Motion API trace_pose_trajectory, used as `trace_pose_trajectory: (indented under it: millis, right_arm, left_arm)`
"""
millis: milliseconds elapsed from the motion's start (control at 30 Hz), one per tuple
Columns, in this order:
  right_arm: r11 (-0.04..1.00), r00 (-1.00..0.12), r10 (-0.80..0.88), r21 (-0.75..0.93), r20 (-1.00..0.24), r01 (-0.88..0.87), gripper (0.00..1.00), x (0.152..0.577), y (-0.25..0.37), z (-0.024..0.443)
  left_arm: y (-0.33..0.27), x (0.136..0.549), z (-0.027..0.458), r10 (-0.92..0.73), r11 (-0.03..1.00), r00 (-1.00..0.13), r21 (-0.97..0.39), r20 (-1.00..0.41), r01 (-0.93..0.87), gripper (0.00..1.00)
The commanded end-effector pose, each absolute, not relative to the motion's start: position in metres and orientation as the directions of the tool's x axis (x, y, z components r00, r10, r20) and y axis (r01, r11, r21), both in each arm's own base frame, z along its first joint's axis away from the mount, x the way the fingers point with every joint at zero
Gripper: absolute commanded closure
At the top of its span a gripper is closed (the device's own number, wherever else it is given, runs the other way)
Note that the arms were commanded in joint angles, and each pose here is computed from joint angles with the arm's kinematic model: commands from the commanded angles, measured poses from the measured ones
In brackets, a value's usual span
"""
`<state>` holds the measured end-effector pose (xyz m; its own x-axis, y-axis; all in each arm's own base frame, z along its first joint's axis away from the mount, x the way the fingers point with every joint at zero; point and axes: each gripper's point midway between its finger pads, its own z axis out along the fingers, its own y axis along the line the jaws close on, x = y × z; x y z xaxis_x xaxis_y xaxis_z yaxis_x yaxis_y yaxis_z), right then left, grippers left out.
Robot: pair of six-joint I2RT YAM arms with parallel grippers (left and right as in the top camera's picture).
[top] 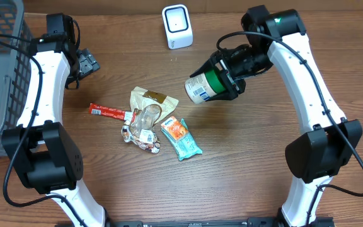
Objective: Scan the item barcode
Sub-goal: 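Lift the bottle and tilt it toward the scanner with right gripper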
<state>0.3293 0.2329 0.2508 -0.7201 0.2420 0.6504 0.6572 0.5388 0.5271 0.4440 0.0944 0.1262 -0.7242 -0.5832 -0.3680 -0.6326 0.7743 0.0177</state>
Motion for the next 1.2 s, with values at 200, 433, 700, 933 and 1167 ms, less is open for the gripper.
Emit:
trace_pose_trajectory:
  millis: [200,433,700,933,1167]
  right_arm:
    - [0.469,-0.726,0.174,0.593,0.665,0.655,0.96,0.325,0.239,0.281]
    - [0.468,-0.726,0.175,0.593,0.665,0.656,0.96,0.325,0.239,0.281]
    - [0.468,-0.727,0.175,0.593,0.664,0.655,0.96,0.326,0.239,0.281]
    - [0.511,-0.768,0.226,0.598,0.599,0.617,0.96,0.335,0.234,0.268]
    - [0.629,-0.825,0.364,0.539,0.433,0.561,0.96,0.356,0.210,0.236]
  left_arm:
    - [0.091,0.450,0.136,-0.582,0.776,-0.714,-0.003,-0.389,-0.631,0.00]
    - [0.091,0.450,0.136,-0.583,0.775,-0.714,-0.003,-0.389,-0.631,0.00]
    - [0.091,0.450,0.136,-0.582,0.776,-0.714,-0.003,-0.388,-0.631,0.00]
    - [0.091,0.450,0.136,-0.582,0.776,-0.714,-0.003,-0.389,-0.631,0.00]
    - [0.091,0.450,0.136,-0.583,0.775,-0.714,-0.003,-0.389,-0.631,0.00]
